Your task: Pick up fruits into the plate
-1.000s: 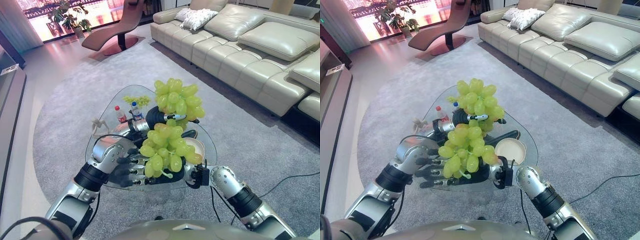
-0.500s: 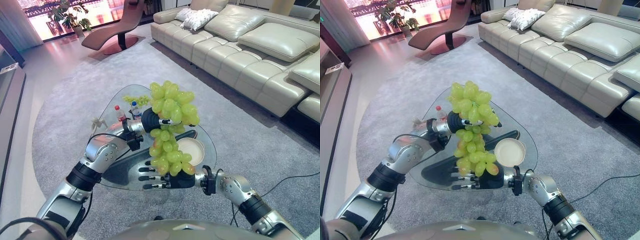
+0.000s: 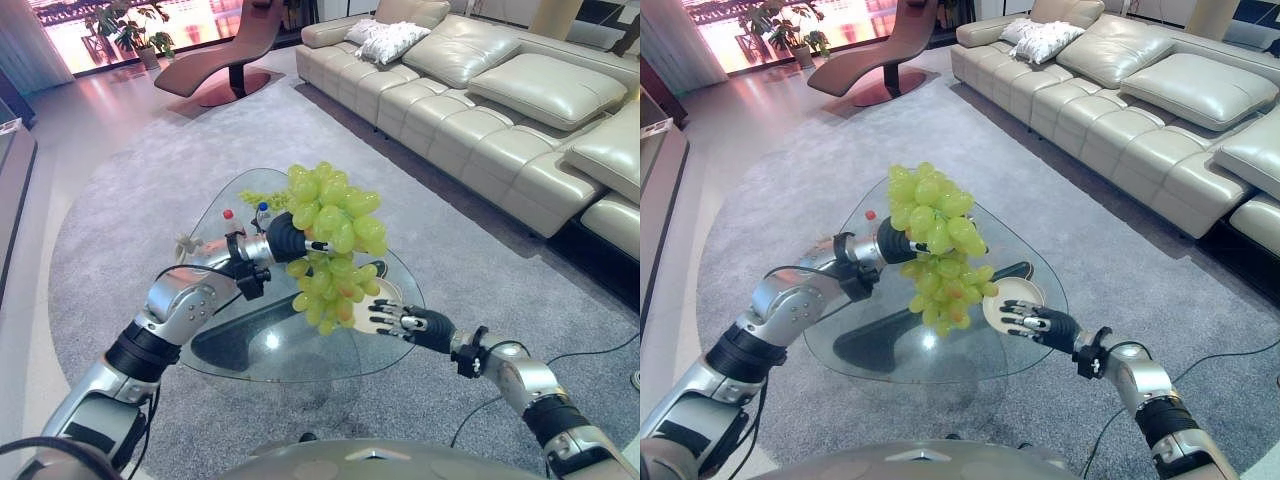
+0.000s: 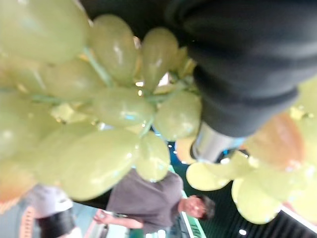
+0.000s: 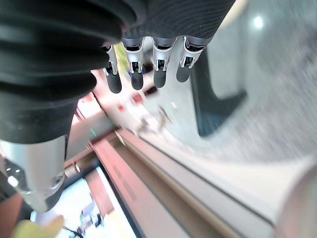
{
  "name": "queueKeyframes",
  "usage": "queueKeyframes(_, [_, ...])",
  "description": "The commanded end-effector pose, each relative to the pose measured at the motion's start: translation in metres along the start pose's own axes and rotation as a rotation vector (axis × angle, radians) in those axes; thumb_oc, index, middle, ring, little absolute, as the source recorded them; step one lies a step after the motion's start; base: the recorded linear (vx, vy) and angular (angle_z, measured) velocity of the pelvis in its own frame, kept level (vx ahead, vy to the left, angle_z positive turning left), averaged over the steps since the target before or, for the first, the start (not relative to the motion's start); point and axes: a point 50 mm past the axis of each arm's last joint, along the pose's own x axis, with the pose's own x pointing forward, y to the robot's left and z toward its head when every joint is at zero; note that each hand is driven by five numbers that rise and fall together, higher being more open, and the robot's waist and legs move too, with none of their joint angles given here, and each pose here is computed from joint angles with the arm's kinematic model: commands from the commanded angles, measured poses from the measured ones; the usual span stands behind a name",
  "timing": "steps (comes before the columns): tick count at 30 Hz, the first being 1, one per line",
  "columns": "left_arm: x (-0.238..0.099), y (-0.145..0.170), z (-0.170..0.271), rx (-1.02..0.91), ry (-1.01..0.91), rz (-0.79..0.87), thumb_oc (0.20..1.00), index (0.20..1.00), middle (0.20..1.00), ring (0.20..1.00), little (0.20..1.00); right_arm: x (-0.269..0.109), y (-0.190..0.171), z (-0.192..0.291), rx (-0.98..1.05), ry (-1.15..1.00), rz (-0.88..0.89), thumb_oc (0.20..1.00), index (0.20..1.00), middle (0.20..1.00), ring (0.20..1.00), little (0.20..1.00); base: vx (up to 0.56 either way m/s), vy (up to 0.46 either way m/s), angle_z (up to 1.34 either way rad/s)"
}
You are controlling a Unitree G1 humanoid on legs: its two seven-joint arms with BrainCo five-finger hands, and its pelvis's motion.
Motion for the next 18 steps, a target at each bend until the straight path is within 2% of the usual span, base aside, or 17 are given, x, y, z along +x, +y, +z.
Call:
queueKeyframes(1, [0.005, 0.015, 0.045, 0.157, -0.117, 0.0, 0.2, 0.2, 0.2, 0.2, 0.2, -0.004, -0.012, 0.047, -0.127, -0.153, -0.037, 1.0, 1.0, 1.0, 1.0, 1.0, 0.0, 0.0, 0.0])
queueKeyframes(10, [0.013, 0.02, 0.044, 0.151, -0.097, -0.03, 0.2, 0.2, 0.2, 0.2, 0.2, 0.002, -0.01, 0.098, -0.284, -0.237, -0.041, 1.0, 1.0, 1.0, 1.0, 1.0, 0.0, 0.0, 0.0])
queueKeyframes(18, [0.025, 0.012, 0.035, 0.112, -0.1, -0.078, 0.2, 0.2, 0.2, 0.2, 0.2, 0.027, 0.027, 0.123, -0.346, -0.317, 0.121, 1.0, 1.0, 1.0, 1.0, 1.0, 0.0, 0.0, 0.0])
